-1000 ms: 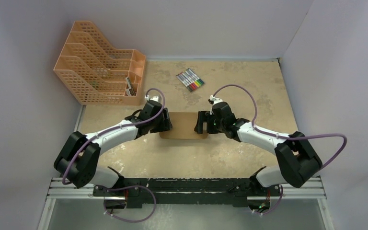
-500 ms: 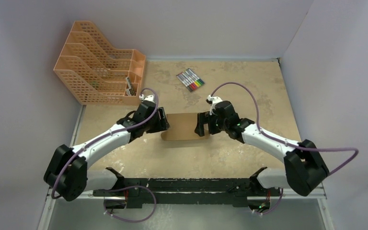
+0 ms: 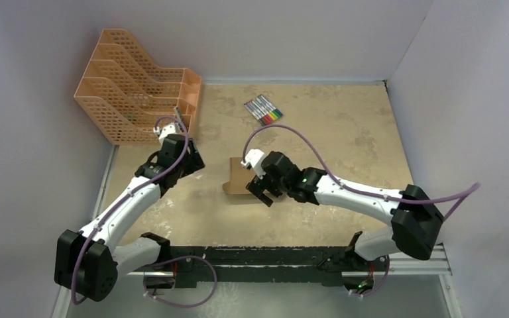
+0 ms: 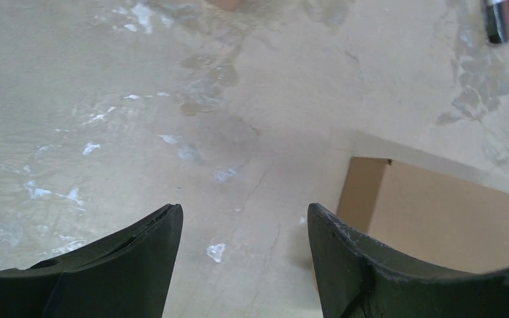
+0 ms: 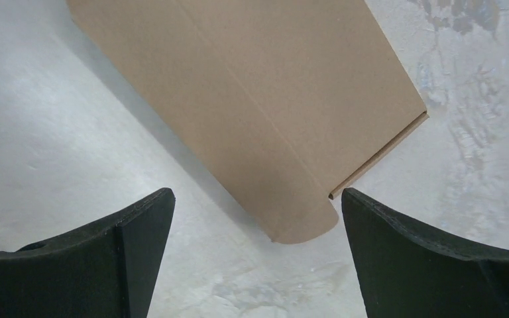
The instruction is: Fold the paper box
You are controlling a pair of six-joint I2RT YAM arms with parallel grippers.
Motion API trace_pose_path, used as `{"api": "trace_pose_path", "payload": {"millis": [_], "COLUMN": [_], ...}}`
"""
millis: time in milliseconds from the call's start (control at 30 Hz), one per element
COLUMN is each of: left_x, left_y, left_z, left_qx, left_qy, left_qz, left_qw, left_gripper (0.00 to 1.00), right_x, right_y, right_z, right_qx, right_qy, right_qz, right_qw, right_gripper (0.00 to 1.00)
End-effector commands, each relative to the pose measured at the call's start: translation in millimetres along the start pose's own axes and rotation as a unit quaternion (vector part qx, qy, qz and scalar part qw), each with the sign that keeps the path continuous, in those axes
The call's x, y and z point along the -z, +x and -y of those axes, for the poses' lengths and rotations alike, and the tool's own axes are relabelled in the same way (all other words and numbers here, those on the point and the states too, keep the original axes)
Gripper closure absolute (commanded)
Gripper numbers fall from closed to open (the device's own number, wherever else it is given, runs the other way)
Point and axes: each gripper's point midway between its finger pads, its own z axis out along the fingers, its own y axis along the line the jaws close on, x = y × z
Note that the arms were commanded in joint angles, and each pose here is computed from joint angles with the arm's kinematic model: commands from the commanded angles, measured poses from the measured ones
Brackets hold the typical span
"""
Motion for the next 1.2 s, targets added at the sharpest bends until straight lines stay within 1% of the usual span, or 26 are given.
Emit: {"api": "trace_pose_path", "payload": {"millis": [0,200,367,467,667,733,833,900,1000,1033,1067,1167], "left_x": [-1.9,-5.1,-8.6,-12.0,-16.6,-17.4,-16.9,-15.5,-11.1,-9.0,-6.7,3.2], "left_y": [1.0,3.6,5.9,8.2,18.9,20.0,17.5,14.3,4.9,0.9,-3.7,-22.1], "left_z": [-13.8,-22.0,-19.5,-14.0,-3.7,-2.7,-0.3,1.7,6.5,8.0,9.2,13.9], "left_qx": [0.017,0.032,0.043,0.044,0.035,0.034,0.034,0.032,0.025,0.022,0.018,0.013], "left_qy": [0.000,0.002,0.013,0.028,0.053,0.055,0.059,0.060,0.065,0.065,0.065,0.064], "left_qz": [-0.007,-0.004,-0.006,-0.011,-0.042,-0.045,-0.043,-0.042,-0.038,-0.035,-0.032,-0.014], "left_qw": [1.000,0.999,0.999,0.999,0.997,0.997,0.997,0.997,0.997,0.997,0.997,0.998], "left_gripper": [0.31,0.31,0.31,0.32,0.35,0.35,0.36,0.36,0.36,0.37,0.37,0.37], "right_x": [3.9,-13.3,-31.7,-40.1,-40.8,-42.9,-44.4,-43.7,-38.0,-35.2,-32.4,-24.0], "right_y": [-2.4,6.2,15.9,16.5,0.6,-6.2,-7.4,-10.0,-14.7,-18.0,-21.6,-32.9], "right_z": [20.4,2.9,9.8,10.9,14.6,11.6,8.7,7.8,4.4,2.7,0.8,-3.1], "right_qx": [0.114,0.210,0.245,0.255,0.266,0.265,0.271,0.271,0.270,0.268,0.264,0.247], "right_qy": [0.087,0.142,0.210,0.224,0.247,0.241,0.230,0.226,0.207,0.199,0.190,0.155], "right_qz": [-0.033,-0.059,-0.082,-0.083,-0.062,-0.050,-0.049,-0.048,-0.052,-0.049,-0.046,-0.047], "right_qw": [0.989,0.965,0.943,0.937,0.930,0.932,0.933,0.934,0.939,0.941,0.944,0.955], "right_gripper": [0.01,0.03,0.05,0.12,0.25,0.34,0.56,0.76,0.94,0.99,1.00,1.00]}}
